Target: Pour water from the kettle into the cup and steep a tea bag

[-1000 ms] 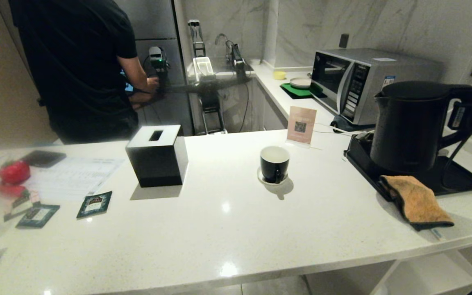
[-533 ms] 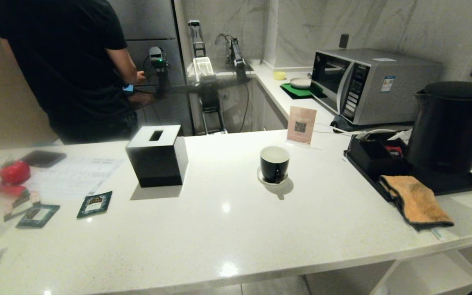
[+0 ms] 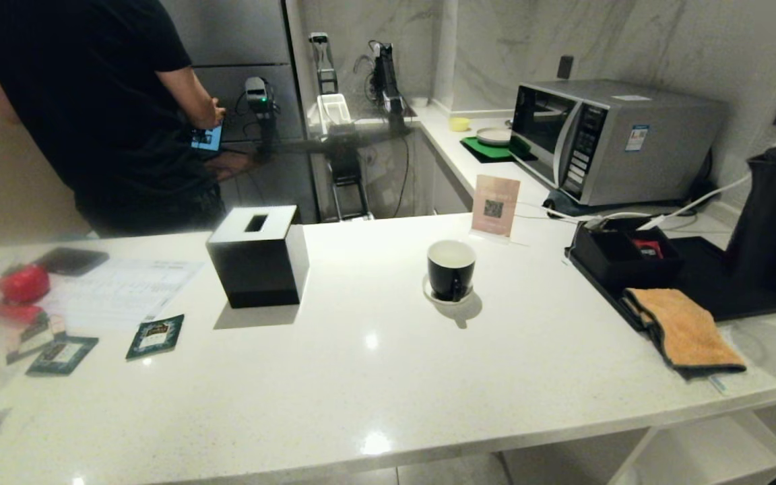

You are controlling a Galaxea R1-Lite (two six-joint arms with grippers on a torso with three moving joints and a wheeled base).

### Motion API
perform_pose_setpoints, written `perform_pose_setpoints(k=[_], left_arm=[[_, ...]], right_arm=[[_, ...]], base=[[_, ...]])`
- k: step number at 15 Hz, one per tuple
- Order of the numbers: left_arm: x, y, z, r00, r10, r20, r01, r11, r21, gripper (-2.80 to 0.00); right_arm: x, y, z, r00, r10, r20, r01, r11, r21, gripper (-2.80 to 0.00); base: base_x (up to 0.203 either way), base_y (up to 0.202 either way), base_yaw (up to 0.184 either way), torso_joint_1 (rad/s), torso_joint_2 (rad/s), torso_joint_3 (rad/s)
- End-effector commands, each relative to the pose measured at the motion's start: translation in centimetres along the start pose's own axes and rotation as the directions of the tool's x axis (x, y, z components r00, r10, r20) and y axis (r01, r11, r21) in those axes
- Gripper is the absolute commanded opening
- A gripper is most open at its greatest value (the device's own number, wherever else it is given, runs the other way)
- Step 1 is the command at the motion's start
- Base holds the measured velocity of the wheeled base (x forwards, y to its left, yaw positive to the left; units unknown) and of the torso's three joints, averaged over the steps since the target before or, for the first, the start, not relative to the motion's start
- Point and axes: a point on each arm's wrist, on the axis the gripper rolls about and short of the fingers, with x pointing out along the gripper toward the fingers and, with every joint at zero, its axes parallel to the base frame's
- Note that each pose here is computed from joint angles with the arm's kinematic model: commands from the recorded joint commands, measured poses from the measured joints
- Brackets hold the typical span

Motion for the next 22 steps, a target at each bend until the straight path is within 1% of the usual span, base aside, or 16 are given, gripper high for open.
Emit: perform_pose_setpoints(k=[1,3,6,9,14,18,22], left_arm=[[0.0,0.0,0.0,1.000,0.000,-0.001,0.000,1.000,0.001,-2.80],[0.0,0.0,0.0,1.000,0.000,-0.001,0.000,1.000,0.001,-2.80],[0.0,0.0,0.0,1.000,0.000,-0.001,0.000,1.000,0.001,-2.80],[0.0,0.0,0.0,1.000,0.000,-0.001,0.000,1.000,0.001,-2.80],[0.0,0.0,0.0,1.000,0.000,-0.001,0.000,1.000,0.001,-2.80],[0.0,0.0,0.0,1.000,0.000,-0.001,0.000,1.000,0.001,-2.80],[0.0,0.0,0.0,1.000,0.000,-0.001,0.000,1.000,0.001,-2.80]], right_arm=[[0.8,-1.1,-1.0,0.999,-0.035,-0.027,0.035,0.999,-0.004,-2.80],[1.5,-1.6,-1.6,0.998,-0.055,-0.038,0.055,0.998,-0.003,-2.80],[2.8,-2.1,-2.1,0.996,-0.081,-0.044,0.082,0.996,0.020,-2.80],[4.0,-2.3,-3.2,0.994,-0.089,-0.057,0.090,0.996,0.019,-2.80],[7.0,-2.1,-5.3,0.995,-0.093,-0.028,0.093,0.995,0.019,-2.80],[9.9,-1.8,-6.2,0.996,-0.092,-0.006,0.092,0.996,0.018,-2.80],[11.9,-1.3,-7.6,0.996,-0.086,-0.007,0.086,0.996,0.018,-2.80]], base=[[0.000,0.000,0.000,0.000,0.00,0.000],[0.000,0.000,0.000,0.000,0.00,0.000],[0.000,0.000,0.000,0.000,0.00,0.000],[0.000,0.000,0.000,0.000,0.00,0.000],[0.000,0.000,0.000,0.000,0.00,0.000],[0.000,0.000,0.000,0.000,0.00,0.000],[0.000,0.000,0.000,0.000,0.00,0.000]])
